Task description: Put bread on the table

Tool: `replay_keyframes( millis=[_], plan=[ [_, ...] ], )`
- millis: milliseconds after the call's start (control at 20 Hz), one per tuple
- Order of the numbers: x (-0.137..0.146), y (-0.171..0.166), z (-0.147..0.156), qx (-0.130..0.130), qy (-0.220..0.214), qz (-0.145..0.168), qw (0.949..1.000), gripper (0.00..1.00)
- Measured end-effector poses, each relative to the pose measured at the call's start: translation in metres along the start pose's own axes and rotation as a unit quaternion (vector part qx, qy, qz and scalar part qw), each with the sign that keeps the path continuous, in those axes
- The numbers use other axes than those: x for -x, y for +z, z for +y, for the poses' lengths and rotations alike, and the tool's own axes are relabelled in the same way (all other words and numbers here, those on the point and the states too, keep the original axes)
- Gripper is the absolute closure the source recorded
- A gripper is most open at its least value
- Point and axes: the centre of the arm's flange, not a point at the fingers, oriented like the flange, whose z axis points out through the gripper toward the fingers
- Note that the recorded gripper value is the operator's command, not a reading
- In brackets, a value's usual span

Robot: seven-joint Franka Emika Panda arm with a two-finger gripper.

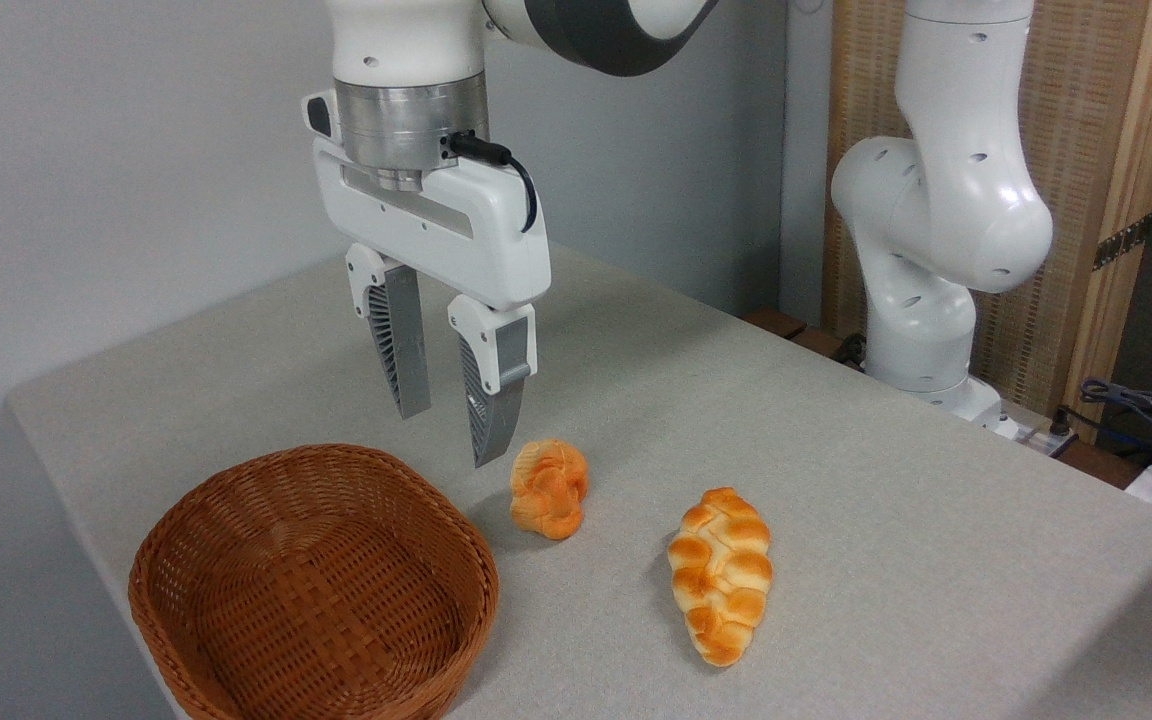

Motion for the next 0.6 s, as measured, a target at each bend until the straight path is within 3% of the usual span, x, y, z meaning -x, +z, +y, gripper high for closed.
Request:
replay_keyframes(
  millis=[600],
  plan=[
    [0.0026,-0.0014,-0.0035,0.016,0.002,0.016,0.9997,0.0]
  ],
)
